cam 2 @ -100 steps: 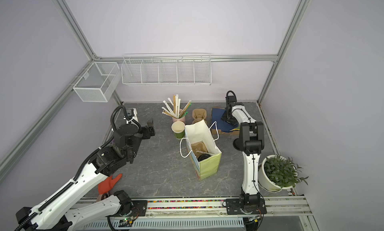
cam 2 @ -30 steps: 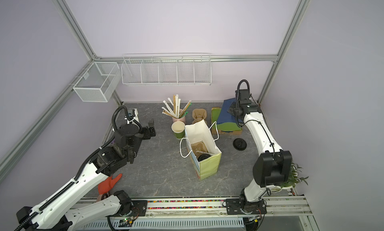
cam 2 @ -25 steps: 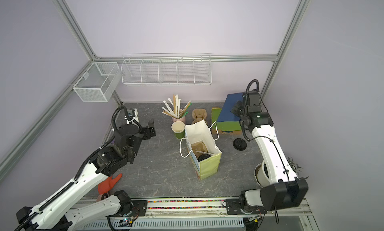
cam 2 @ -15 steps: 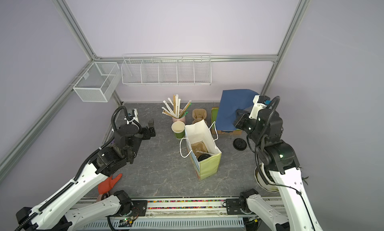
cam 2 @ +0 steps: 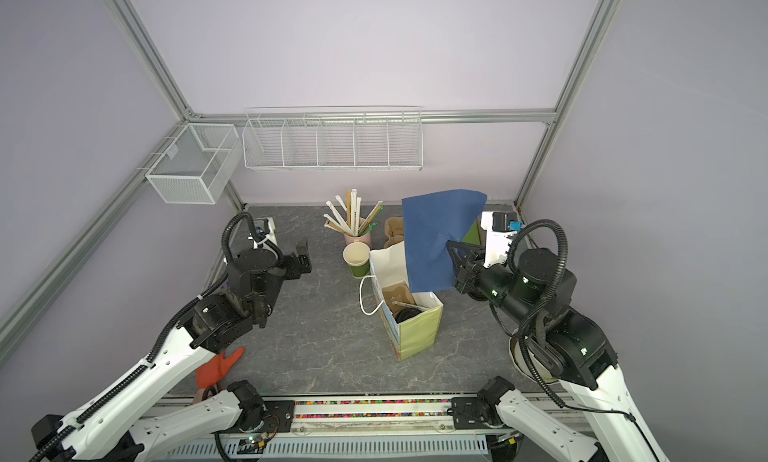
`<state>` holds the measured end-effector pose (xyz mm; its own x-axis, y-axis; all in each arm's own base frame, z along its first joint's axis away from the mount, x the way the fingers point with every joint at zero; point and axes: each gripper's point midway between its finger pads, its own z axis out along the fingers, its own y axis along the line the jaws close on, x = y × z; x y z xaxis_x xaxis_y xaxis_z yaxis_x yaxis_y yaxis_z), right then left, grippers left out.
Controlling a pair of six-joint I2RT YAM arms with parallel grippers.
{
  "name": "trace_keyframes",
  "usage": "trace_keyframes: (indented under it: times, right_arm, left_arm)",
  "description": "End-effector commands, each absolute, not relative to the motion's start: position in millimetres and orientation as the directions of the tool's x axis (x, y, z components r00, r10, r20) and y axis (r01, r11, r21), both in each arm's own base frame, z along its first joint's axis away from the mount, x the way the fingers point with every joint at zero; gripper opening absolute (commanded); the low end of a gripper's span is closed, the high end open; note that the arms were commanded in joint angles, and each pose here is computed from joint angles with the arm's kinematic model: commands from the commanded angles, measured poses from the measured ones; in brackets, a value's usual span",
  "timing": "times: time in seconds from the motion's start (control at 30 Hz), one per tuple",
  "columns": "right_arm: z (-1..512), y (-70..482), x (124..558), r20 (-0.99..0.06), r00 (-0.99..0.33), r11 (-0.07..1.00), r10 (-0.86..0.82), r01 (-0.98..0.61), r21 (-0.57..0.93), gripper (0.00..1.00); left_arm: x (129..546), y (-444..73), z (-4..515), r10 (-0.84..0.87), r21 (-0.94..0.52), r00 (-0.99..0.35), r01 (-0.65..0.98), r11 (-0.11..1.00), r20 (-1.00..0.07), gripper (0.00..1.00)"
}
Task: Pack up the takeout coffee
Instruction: 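Lift the blue napkin and carry it over the gift bag with the right gripper, then lower the blue napkin into the gift bag and open the right gripper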
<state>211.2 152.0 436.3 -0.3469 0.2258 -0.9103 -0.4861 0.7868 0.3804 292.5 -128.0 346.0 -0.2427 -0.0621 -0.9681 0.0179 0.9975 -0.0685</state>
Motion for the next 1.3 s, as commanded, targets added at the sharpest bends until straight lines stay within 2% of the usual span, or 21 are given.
trace_keyframes:
  times: [0.0, 0.23, 0.37, 0.6, 0.83, 1.27]
  right_arm:
    - [429, 167, 218, -0.935, -0.324, 0.803, 0.145, -0.513, 0.302, 0.07]
    - [395, 184, 227, -0.945, -0.327, 0.867, -0.003, -0.472, 0.161, 0.07]
    - [381, 197, 228, -0.947, -0.298, 0.894, -0.116, -0.446, 0.031, 0.07]
    - [341, 210, 224, -0.91, -0.34, 0.897, -0.238, -0.436, -0.072, 0.07]
    - [299, 219, 213, -0.854, -0.415, 0.88, -0.314, -0.464, -0.097, 0.07]
    - [253, 230, 194, -0.699, -0.626, 0.881, -0.346, -0.473, -0.012, 0.07]
  left_arm:
    - [293, -124, 347, -0.055, -0.058, -0.23, 0.005, 0.998, -0.972, 0.99]
    - [295, -126, 345, -0.051, -0.055, -0.236, 0.01, 0.998, -0.97, 1.0]
    - [295, -127, 344, -0.049, -0.053, -0.238, 0.01, 0.999, -0.97, 1.0]
    - [294, -126, 344, -0.049, -0.053, -0.238, 0.01, 0.999, -0.97, 1.0]
    - [295, -128, 343, -0.047, -0.052, -0.241, 0.015, 0.999, -0.969, 1.0]
    - [297, -131, 340, -0.038, -0.044, -0.251, 0.019, 0.999, -0.967, 1.0]
